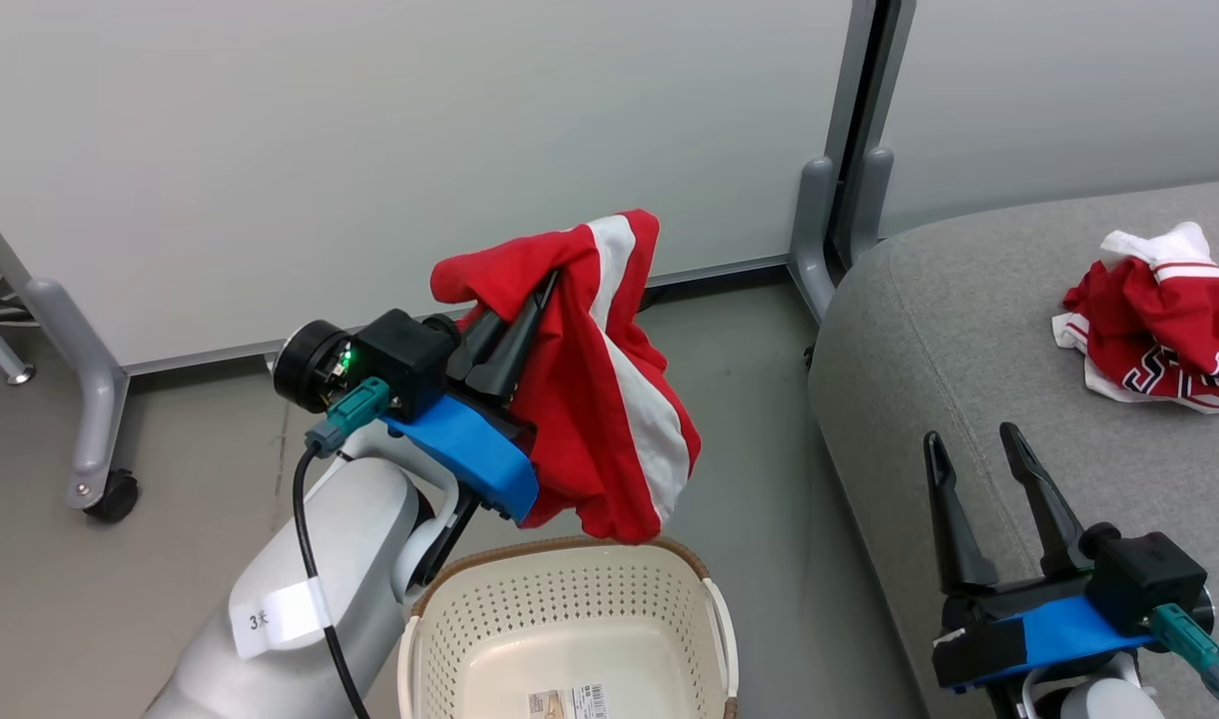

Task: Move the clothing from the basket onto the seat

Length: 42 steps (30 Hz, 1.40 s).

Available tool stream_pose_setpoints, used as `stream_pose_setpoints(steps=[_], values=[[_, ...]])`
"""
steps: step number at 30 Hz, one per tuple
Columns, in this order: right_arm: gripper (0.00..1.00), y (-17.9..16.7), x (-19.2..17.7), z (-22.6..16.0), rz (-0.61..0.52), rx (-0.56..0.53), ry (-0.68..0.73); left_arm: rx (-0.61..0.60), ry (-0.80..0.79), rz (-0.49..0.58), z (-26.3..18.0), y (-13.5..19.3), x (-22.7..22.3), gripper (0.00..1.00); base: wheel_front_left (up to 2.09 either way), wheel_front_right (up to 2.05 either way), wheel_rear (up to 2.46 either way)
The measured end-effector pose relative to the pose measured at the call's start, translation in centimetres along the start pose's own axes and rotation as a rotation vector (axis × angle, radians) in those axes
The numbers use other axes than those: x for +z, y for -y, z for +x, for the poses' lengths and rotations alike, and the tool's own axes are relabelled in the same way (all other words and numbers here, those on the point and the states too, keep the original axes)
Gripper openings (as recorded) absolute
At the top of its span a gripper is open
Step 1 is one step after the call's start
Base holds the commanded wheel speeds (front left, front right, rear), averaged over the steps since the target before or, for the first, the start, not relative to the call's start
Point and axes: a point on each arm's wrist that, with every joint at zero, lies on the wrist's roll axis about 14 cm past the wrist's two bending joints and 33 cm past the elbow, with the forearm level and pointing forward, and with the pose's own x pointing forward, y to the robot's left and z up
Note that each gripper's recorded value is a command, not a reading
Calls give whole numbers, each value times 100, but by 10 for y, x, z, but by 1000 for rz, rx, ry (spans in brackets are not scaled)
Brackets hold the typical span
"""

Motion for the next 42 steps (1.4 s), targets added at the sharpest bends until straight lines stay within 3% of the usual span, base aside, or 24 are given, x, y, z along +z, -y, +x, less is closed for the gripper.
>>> stream_pose_setpoints(steps=[10, 23, 33, 41, 42], values=[[100, -24, 4, 6, 4, 73, 15, 6, 1, 2, -4, -1, 0, 0, 0, 0, 0], [100, -124, 26, 50, -39, 404, 97, -2, -10, -18, 6, -2, -10, 0, 0, 0, 0], [100, -164, -5, 83, -92, 541, 27, -27, -9, -28, 23, 1, -17, 0, 0, 0, 0], [100, -164, -44, 108, -137, 551, -82, -45, -13, -36, 32, 4, -22, 0, 0, 0, 0], [0, -165, -48, 109, -134, 553, -94, -45, -12, -39, 33, 4, -23, 0, 0, 0, 0]])
